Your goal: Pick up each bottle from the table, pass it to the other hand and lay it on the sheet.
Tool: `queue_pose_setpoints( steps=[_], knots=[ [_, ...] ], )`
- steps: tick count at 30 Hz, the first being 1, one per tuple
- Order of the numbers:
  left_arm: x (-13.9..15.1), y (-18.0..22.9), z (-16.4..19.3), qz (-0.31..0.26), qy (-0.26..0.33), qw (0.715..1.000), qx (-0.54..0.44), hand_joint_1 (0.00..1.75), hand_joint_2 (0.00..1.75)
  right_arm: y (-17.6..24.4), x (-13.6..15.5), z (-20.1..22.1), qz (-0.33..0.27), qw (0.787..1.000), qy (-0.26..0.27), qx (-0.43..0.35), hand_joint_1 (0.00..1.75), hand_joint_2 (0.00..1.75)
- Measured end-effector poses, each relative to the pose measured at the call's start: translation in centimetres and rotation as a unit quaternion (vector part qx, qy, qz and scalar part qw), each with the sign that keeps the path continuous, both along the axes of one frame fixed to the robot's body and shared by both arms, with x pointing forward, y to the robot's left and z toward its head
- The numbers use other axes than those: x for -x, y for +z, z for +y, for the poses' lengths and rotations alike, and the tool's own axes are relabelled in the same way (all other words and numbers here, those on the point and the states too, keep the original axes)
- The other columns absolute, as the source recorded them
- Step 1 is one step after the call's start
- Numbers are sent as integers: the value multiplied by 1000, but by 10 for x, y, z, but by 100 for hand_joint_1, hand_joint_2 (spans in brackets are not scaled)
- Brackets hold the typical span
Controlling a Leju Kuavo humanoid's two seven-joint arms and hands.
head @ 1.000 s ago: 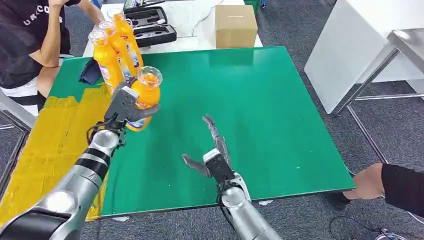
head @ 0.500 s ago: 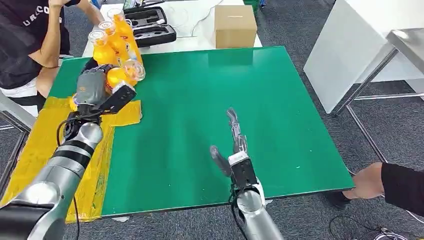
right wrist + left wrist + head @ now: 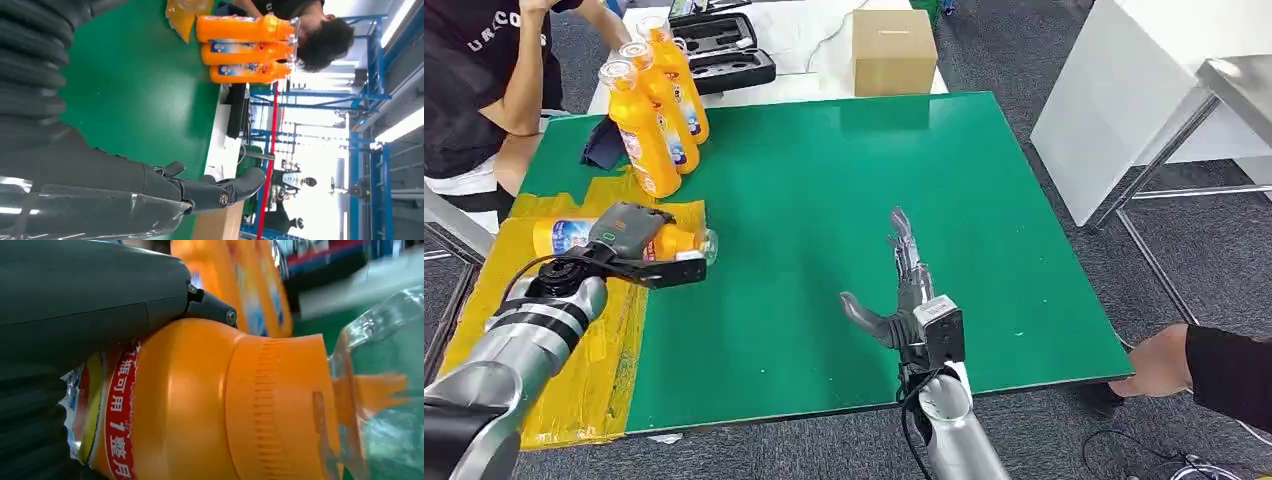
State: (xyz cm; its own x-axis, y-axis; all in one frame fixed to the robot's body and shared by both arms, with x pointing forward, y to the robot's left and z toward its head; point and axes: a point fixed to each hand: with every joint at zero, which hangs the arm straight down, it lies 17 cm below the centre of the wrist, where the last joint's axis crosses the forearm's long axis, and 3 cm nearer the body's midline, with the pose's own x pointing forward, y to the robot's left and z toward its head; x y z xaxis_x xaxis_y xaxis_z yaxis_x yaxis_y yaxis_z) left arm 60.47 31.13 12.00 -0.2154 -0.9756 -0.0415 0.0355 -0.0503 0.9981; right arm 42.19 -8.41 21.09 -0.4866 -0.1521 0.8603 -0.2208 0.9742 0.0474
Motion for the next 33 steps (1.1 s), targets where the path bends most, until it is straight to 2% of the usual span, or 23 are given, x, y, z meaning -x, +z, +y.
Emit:
queue_pose_setpoints(
  steps=[6,7,13,17,18,33],
  knots=[
    [6,-26,22,57,29,998,-8,175,175,-1,0,4,2,1000,14,2,0,175],
    [8,-30,24,67,36,997,-6,14,175,-2,0,7,3,1000,20,5,0,175],
    [10,-39,41,78,78,994,-25,14,175,-10,-1,14,12,999,33,14,0,175],
    [11,-42,42,81,80,993,-28,14,175,-13,-2,15,16,999,34,15,0,175],
    [11,-43,42,82,80,993,-28,0,175,-14,-2,15,16,999,34,16,0,175],
    [11,-47,32,84,95,992,-21,0,175,-25,-5,15,30,999,26,28,0,175]
  ],
)
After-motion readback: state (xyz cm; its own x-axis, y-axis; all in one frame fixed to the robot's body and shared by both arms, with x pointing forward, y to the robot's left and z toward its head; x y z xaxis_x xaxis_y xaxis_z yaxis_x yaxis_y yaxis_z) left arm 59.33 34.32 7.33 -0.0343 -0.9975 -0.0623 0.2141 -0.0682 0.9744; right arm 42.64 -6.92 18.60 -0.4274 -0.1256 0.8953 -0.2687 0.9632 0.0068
